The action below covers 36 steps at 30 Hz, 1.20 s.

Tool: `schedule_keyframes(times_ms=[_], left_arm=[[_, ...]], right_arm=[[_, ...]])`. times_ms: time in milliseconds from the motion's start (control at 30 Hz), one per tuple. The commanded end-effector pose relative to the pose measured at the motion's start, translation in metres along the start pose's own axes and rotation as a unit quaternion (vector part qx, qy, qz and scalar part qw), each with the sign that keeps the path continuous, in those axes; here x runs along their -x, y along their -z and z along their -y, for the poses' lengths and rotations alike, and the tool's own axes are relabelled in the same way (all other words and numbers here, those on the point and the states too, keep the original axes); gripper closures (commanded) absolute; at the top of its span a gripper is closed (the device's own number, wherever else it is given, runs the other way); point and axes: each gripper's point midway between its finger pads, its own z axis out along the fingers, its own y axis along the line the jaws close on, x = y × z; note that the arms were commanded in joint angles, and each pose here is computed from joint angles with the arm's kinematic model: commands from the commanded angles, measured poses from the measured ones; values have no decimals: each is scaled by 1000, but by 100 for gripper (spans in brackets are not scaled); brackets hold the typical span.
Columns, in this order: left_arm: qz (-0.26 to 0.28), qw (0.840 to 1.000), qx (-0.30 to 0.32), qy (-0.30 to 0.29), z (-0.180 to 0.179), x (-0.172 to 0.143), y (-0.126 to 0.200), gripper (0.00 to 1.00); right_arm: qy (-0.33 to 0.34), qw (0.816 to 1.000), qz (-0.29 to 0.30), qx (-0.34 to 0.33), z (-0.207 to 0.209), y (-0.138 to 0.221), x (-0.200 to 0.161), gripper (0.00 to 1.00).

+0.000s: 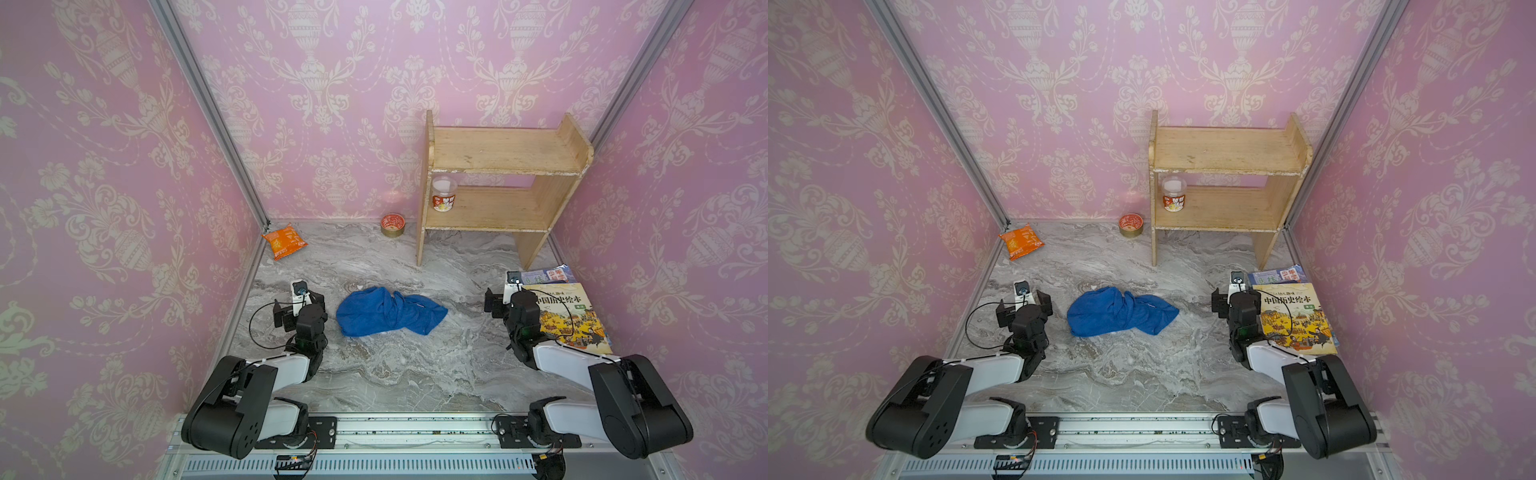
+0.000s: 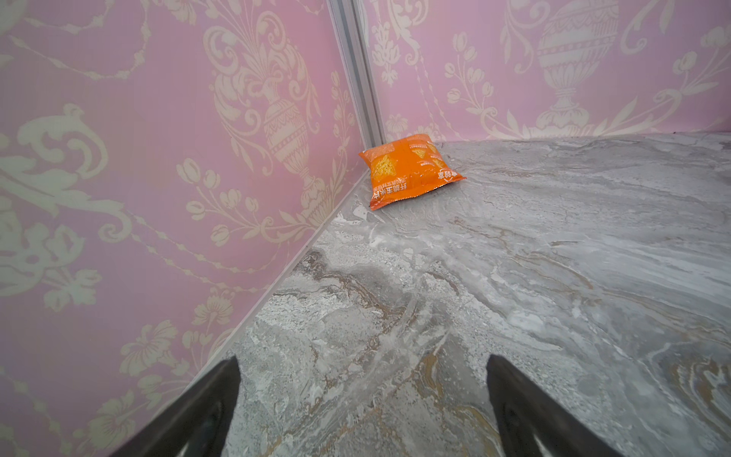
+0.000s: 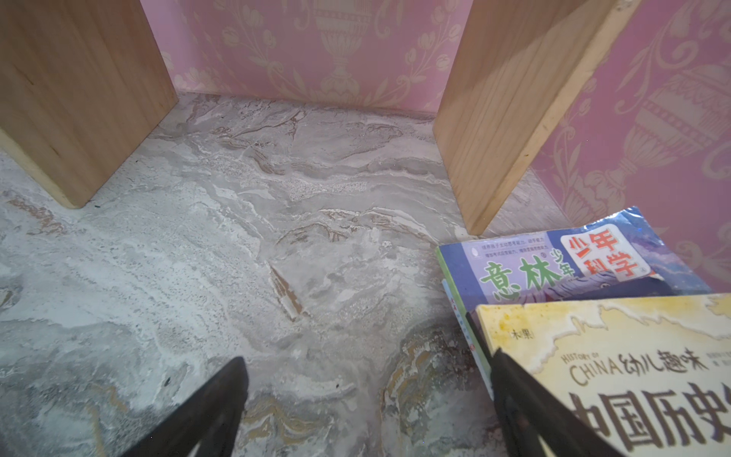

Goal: Wipe the cover of the book
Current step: Reset both arms

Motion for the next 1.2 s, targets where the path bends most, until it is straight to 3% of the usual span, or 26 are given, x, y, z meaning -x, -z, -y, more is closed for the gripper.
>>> schedule_keyframes(times_ms=[0,200,233,333,467,567,600,700,1167], left_arm=[[3,1000,-11,1,-4,-2,-1,1],[53,997,-32,50,8,-3,-14,1],[47,997,-44,45,16,-7,-19,1],[45,996,-77,15,36,-3,-28,1],[-1,992,-122,14,48,-11,-42,1],[-69,978,-196,32,63,-33,-58,1],[-51,977,-203,47,61,-30,-60,1],[-71,975,-208,42,63,-33,-59,1],[-52,970,-237,36,71,-29,-54,1]], right_arm=[[-17,999,26,7,3,4,10,1],[-15,999,27,24,1,-10,7,6],[-15,999,25,25,0,-15,4,1],[-17,999,4,50,-5,-25,-1,0],[-32,998,-5,55,-2,-36,-9,0],[-42,996,-21,70,-1,-38,-11,0],[-43,996,-18,72,-2,-38,-11,0],[-42,996,-20,71,-1,-39,-11,0],[-41,996,-20,71,-1,-38,-11,0]])
